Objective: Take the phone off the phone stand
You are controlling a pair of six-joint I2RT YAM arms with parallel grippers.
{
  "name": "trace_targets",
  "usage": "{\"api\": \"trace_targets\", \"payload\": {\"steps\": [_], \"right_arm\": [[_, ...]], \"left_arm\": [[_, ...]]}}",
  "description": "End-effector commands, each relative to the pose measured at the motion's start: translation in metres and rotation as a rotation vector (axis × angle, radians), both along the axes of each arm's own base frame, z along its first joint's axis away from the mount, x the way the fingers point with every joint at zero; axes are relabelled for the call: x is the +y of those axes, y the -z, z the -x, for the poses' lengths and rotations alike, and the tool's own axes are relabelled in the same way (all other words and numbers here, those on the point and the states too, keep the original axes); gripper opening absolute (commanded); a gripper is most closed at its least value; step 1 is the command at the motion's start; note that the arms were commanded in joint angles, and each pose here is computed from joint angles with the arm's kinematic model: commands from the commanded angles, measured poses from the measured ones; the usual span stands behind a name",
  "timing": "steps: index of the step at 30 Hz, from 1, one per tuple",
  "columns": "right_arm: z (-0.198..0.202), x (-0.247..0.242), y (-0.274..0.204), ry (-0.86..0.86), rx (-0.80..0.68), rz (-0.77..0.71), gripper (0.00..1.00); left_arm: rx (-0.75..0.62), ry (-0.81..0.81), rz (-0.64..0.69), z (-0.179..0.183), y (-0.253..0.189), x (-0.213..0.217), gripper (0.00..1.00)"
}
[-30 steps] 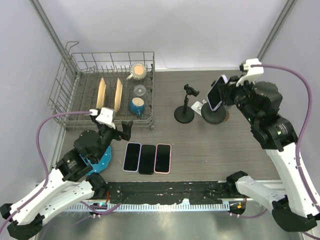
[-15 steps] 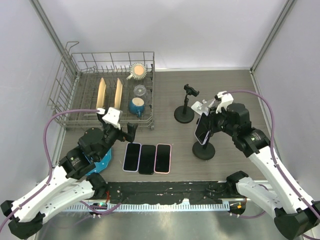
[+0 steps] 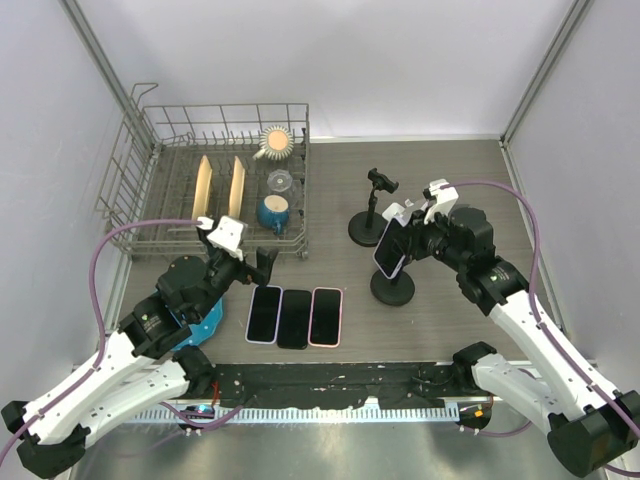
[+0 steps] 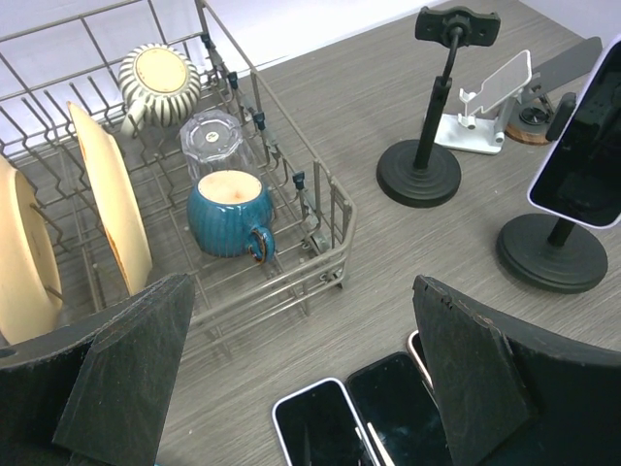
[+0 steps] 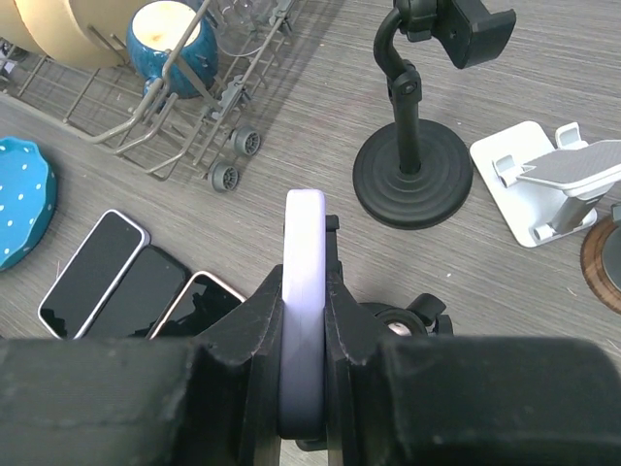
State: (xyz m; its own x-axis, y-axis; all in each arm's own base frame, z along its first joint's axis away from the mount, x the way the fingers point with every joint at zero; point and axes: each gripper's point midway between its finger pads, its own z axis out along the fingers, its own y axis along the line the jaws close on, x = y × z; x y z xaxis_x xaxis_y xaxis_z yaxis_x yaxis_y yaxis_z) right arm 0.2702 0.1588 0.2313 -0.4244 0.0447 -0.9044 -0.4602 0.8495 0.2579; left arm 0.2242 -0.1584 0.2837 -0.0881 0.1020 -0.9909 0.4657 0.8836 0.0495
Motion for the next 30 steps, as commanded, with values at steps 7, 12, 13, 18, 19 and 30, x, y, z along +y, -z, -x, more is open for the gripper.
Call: {"api": "trace_targets", "payload": {"steps": [7, 12, 13, 18, 19, 30], "right_arm": [[-0.002, 0.016, -0.044, -0.065, -0.105, -0.081, 0.25], [0.001, 0.015, -0.042, -0.058, -0.060, -0.083, 0.46], [0.001, 0.015, -0.042, -0.056, -0.055, -0.084, 0.50], [0.001, 0.011, -0.045, -0.028, -0.030, -0.079, 0.65], [0.001, 0.009, -0.046, -0.015, -0.028, -0.079, 0.67], [-0.013, -0.045, -0.046, 0.319, 0.046, 0.023, 0.77]], "left_arm": [[-0.036, 0.039, 0.020, -0.001, -0.010, -0.009, 1.00], [-0.034, 0.042, 0.015, -0.002, -0.009, -0.010, 1.00], [-0.032, 0.043, 0.013, -0.002, -0.008, -0.010, 1.00], [-0.027, 0.053, 0.018, -0.001, -0.008, -0.012, 1.00], [-0.024, 0.061, 0.020, 0.000, -0.008, -0.014, 1.00], [0.173, 0.193, 0.182, 0.011, -0.007, -0.060, 1.00]]}}
